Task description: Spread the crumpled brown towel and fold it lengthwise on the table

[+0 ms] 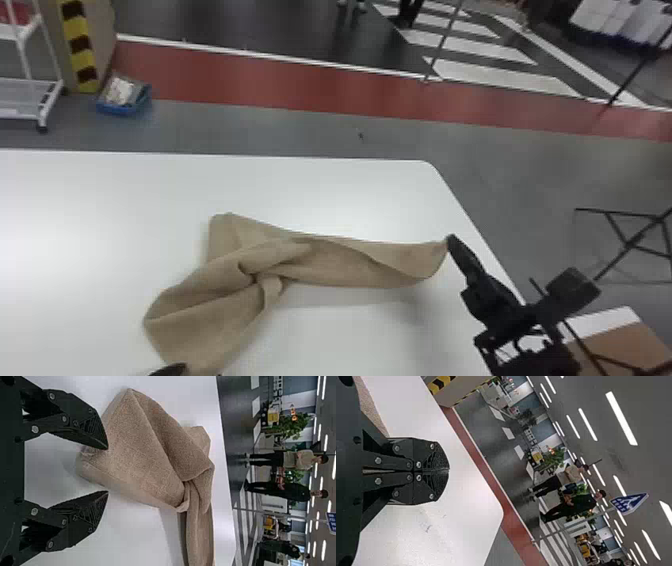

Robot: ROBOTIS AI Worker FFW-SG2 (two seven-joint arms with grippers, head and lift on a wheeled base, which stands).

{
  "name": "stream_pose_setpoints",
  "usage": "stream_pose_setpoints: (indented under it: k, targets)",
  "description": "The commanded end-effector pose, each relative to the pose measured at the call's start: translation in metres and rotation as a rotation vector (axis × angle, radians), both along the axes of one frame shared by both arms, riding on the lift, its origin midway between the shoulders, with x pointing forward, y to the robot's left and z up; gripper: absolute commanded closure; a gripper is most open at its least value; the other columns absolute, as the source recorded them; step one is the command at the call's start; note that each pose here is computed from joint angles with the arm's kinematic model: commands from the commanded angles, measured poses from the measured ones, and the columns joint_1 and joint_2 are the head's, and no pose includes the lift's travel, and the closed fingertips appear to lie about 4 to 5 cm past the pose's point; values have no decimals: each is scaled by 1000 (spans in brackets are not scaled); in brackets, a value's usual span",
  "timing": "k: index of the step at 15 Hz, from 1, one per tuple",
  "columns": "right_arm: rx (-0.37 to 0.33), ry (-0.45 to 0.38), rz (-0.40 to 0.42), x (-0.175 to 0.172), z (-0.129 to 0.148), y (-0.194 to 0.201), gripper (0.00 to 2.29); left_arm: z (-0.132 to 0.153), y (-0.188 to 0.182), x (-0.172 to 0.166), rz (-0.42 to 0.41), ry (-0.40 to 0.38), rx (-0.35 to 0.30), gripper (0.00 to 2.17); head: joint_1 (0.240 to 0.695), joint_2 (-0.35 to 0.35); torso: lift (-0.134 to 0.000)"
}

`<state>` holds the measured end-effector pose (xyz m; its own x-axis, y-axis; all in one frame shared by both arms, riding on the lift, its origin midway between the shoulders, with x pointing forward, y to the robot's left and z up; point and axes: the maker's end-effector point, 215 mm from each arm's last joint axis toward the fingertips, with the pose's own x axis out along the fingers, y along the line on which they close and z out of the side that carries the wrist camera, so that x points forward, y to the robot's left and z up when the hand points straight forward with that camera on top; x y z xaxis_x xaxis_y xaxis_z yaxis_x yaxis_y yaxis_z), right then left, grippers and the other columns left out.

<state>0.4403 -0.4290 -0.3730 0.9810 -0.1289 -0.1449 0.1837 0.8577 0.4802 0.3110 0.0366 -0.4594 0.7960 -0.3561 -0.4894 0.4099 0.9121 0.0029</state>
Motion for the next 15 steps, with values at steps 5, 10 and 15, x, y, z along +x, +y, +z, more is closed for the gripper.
stream_pose_setpoints:
  k: [5,10,15]
  targets:
    - [0,-1,0,-1,2,-1,1450,-5,3,-3,-5,19,25,606,695,-350,-125]
    - [-2,-7,6,0,6,2,1450,-9,6,-4,-2,28,46,927,695,-350,-125]
    - [-4,-11,9,0,13,0,1450,10,9,6,23,-20,34,1436,695,-350,-125]
